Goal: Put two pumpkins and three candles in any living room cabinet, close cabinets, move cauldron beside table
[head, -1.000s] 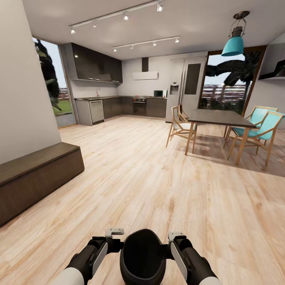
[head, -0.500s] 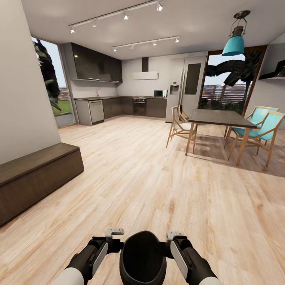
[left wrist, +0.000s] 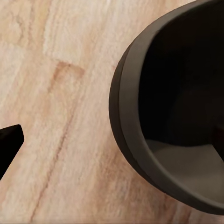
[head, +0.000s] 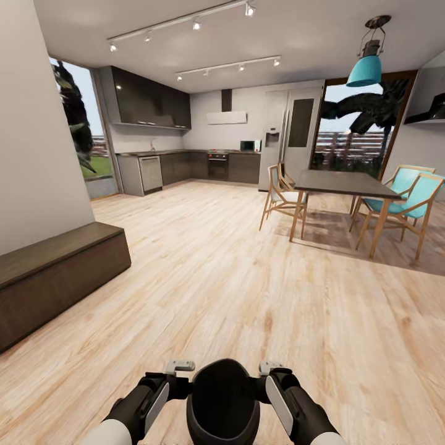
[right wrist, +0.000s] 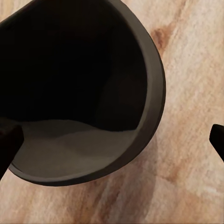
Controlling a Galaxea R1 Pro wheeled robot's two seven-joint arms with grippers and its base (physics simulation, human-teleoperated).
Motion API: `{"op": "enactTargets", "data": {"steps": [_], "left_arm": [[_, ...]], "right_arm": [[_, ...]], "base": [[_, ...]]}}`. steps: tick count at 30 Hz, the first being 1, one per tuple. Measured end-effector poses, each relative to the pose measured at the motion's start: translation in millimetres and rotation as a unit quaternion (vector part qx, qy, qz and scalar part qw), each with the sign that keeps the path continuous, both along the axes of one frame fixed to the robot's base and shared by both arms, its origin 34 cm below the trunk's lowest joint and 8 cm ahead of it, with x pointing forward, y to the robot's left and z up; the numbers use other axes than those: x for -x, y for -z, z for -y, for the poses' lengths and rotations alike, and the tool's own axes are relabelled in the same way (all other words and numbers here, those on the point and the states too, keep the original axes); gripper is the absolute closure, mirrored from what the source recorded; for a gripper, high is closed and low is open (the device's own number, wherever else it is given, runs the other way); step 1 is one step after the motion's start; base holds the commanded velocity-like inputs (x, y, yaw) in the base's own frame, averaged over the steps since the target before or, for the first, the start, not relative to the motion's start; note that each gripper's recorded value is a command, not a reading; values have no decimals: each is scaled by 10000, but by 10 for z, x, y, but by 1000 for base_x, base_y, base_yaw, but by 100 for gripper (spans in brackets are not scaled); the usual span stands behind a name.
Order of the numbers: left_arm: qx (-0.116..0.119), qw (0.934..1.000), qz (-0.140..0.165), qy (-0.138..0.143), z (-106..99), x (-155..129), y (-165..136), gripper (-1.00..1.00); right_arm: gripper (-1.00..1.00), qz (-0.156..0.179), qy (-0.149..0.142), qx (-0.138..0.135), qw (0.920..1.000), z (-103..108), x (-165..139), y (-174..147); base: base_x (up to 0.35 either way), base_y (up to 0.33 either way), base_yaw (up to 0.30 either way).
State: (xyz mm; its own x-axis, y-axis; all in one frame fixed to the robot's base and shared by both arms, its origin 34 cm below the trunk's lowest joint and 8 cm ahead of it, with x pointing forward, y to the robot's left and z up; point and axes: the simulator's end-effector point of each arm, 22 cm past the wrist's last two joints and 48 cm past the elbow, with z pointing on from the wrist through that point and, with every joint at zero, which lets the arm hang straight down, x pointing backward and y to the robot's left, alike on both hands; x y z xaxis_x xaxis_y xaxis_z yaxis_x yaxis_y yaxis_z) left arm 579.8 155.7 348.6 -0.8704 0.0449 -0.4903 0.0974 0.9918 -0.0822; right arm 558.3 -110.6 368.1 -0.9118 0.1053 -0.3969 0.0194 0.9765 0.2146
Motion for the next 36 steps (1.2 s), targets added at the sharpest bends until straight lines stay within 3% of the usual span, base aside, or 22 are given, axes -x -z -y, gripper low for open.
{"op": "enactTargets", "data": {"steps": [17, 36], "left_arm": [[18, 9997, 264, 6, 15, 8, 327, -100], [33, 10000, -5, 15, 23, 120, 620, -100]], "right_arm": [[-100, -3, -8, -2, 10000, -5, 107, 385], [-100, -282, -3, -12, 9996, -8, 214, 663]], "base": [[0, 0, 0], [0, 0, 0]]}}
